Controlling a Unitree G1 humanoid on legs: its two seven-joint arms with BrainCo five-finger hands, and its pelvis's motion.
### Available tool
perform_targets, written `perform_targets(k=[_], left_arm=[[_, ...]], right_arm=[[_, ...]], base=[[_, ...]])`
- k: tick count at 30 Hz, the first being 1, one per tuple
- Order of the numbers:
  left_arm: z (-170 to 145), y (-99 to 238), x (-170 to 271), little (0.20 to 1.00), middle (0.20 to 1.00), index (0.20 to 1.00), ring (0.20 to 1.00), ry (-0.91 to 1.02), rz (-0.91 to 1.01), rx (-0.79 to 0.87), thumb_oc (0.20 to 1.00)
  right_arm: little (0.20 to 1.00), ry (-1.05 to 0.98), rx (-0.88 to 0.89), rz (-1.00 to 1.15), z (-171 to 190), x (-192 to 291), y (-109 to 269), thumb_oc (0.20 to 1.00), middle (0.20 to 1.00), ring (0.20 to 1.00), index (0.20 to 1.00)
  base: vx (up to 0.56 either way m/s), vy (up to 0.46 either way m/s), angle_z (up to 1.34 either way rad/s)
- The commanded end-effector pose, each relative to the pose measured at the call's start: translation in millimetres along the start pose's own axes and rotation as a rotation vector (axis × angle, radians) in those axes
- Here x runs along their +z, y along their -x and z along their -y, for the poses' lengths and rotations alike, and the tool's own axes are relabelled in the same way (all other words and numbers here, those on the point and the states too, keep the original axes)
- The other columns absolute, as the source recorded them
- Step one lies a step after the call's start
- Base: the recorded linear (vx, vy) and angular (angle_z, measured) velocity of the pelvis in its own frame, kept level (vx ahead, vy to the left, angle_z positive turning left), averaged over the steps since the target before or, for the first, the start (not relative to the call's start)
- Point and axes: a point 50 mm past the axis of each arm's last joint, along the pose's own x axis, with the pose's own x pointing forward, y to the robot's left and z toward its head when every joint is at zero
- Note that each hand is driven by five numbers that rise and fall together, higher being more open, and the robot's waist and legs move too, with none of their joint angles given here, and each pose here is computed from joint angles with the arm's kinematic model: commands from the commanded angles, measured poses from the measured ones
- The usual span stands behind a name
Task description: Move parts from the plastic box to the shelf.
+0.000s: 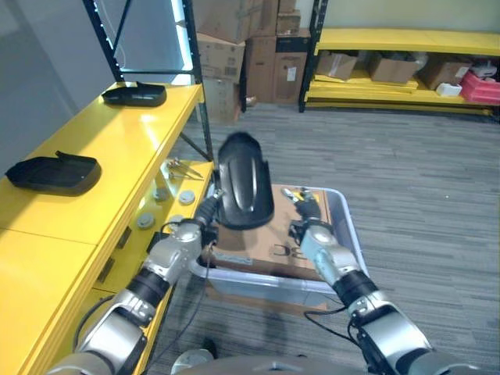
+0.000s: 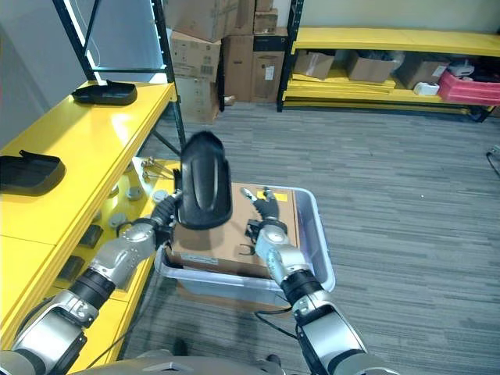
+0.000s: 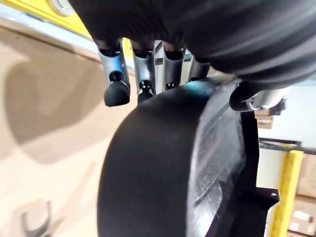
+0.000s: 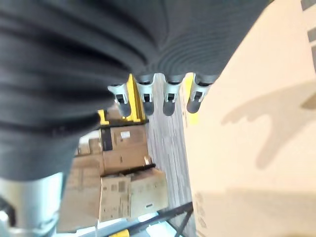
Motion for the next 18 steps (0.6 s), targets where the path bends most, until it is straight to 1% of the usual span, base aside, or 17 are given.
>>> perform_targets(k=[1, 2, 3, 5, 6, 7, 9, 10, 12, 13, 16, 18], left_arm=[[2, 1, 57, 0.200, 0.200, 0.200, 0.200, -0.019, 0.295, -0.012, 0.200], [-13, 6, 54, 0.200, 0.200, 0.200, 0.200, -0.022, 0.308, 0.032, 0.200], [-21, 9, 52, 0.200, 0.200, 0.200, 0.200, -0.016, 0.316, 0.059, 0.200], [-53, 25, 46, 0.200, 0.200, 0.200, 0.200, -0.005, 0.376, 0.164, 0.200], [-69, 36, 47, 0.200, 0.200, 0.200, 0.200, 0.000, 0.423, 0.216, 0.200], [-69, 36, 46, 0.200, 0.200, 0.200, 0.200, -0.001, 0.421, 0.216, 0.200], [-83, 50, 52, 0.200, 0.200, 0.200, 0.200, -0.005, 0.487, 0.273, 0.200], [-86, 53, 54, 0.200, 0.200, 0.200, 0.200, -0.007, 0.500, 0.286, 0.200], [-102, 72, 66, 0.200, 0.200, 0.200, 0.200, -0.043, 0.617, 0.352, 0.200], [-106, 79, 71, 0.200, 0.200, 0.200, 0.200, -0.068, 0.657, 0.379, 0.200], [-114, 96, 87, 0.200, 0.200, 0.200, 0.200, -0.089, 0.749, 0.403, 0.200], [-111, 100, 94, 0.200, 0.200, 0.200, 0.200, -0.092, 0.798, 0.373, 0.200]], right_arm=[[1.000, -0.012, -0.025, 0.122, 24, 25, -3, 1.000, 1.000, 1.000, 1.000], [1.000, -0.005, -0.071, 0.121, 45, 23, -1, 1.000, 1.000, 1.000, 1.000], [1.000, -0.004, -0.095, 0.114, 58, 21, 1, 1.000, 1.000, 1.000, 1.000], [1.000, 0.031, -0.188, 0.041, 107, -5, 16, 1.000, 1.000, 1.000, 1.000], [1.000, 0.053, -0.247, -0.045, 129, -29, 29, 1.000, 1.000, 1.000, 1.000], [1.000, 0.054, -0.247, -0.046, 129, -29, 29, 1.000, 1.000, 1.000, 1.000], [1.000, 0.100, -0.318, -0.171, 151, -61, 46, 1.000, 1.000, 1.000, 1.000], [1.000, 0.105, -0.332, -0.203, 156, -69, 51, 1.000, 1.000, 1.000, 1.000], [1.000, 0.132, -0.397, -0.368, 179, -116, 81, 1.000, 1.000, 1.000, 1.000], [1.000, 0.149, -0.410, -0.429, 186, -131, 92, 1.000, 1.000, 1.000, 1.000], [1.000, 0.188, -0.397, -0.611, 195, -171, 125, 1.000, 1.000, 1.000, 1.000], [1.000, 0.195, -0.386, -0.695, 195, -189, 142, 1.000, 1.000, 1.000, 1.000]], base=[[0.00, 0.000, 0.00], [-0.02, 0.008, -0.13], [-0.04, 0.005, -0.15], [-0.07, -0.005, -0.10], [-0.06, -0.007, -0.08], [-0.07, -0.003, -0.19], [-0.04, 0.005, -0.26], [-0.04, 0.006, -0.13], [-0.04, -0.001, -0.11], [-0.03, -0.014, -0.14], [-0.07, -0.051, 0.00], [-0.12, -0.086, 0.28]])
